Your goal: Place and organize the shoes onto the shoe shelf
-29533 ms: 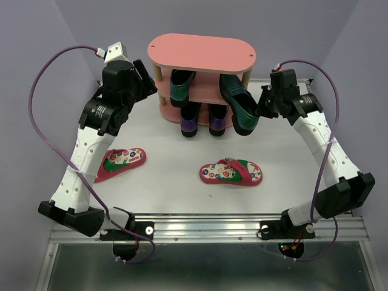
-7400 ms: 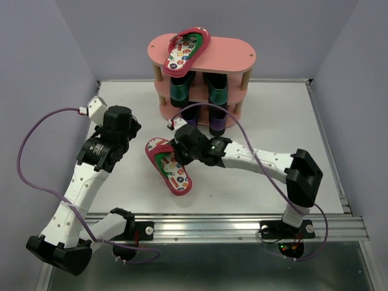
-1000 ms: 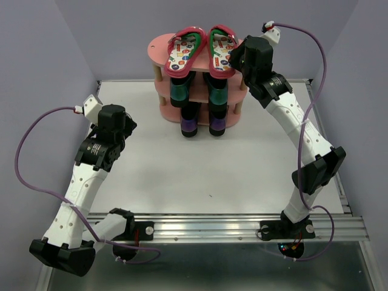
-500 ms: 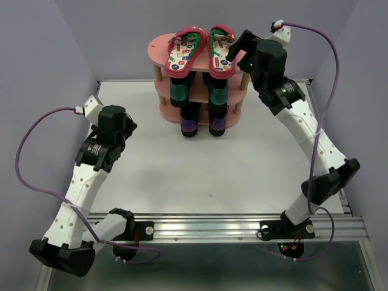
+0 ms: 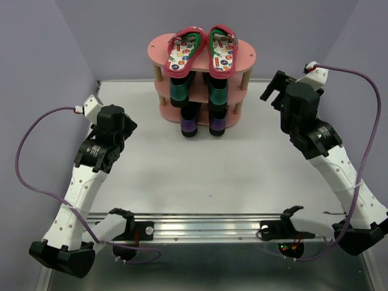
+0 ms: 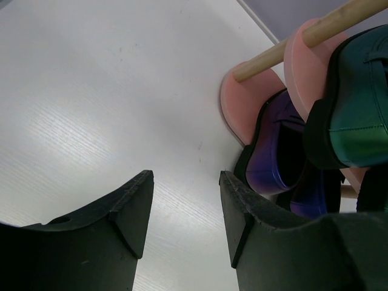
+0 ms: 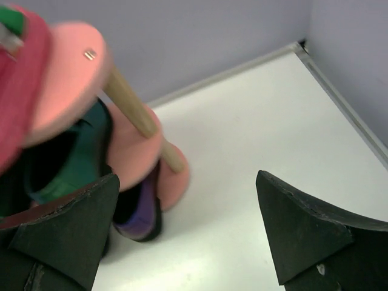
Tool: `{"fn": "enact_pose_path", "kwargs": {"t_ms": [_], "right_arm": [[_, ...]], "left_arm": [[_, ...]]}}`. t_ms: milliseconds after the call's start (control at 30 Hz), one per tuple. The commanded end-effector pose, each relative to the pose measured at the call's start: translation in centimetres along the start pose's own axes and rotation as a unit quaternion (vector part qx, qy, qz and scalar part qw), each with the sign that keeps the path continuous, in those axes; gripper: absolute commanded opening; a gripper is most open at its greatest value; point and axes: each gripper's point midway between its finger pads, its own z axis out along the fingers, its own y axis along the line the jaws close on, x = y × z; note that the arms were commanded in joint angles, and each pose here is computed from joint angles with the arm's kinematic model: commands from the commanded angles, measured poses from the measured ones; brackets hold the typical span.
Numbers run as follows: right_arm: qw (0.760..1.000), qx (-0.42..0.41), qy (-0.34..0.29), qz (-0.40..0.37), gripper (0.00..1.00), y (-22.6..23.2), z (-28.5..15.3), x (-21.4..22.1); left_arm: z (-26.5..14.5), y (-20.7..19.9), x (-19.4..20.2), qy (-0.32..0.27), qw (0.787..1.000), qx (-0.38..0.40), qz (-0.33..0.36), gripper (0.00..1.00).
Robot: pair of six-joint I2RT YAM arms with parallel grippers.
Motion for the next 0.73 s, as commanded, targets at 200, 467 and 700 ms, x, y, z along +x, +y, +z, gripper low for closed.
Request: {"fn": "enact_pose_path", "kwargs": {"t_ms": [200,467,700], "right_arm": [[0.98,0.118,0.152,-0.047,1.0,-9.0,-3.4,13.2],[0.97,0.143,0.195,-0.03,1.0,-11.1,-5.0,16.9],[0.97,0.147,0.194,-0.014,1.0,-12.1,-6.0,17.4]], "left_arm": [[-1.3,-2.0,-3.5,-0.039,0.999,0.03,0.007,0.58],[-1.2,-2.8,-3.1,-0.033,0.998,0.055,0.006,0.58],[-0.9,-2.5,-2.4,-0.02,0.998,0.047,0.02,0.59]]}}
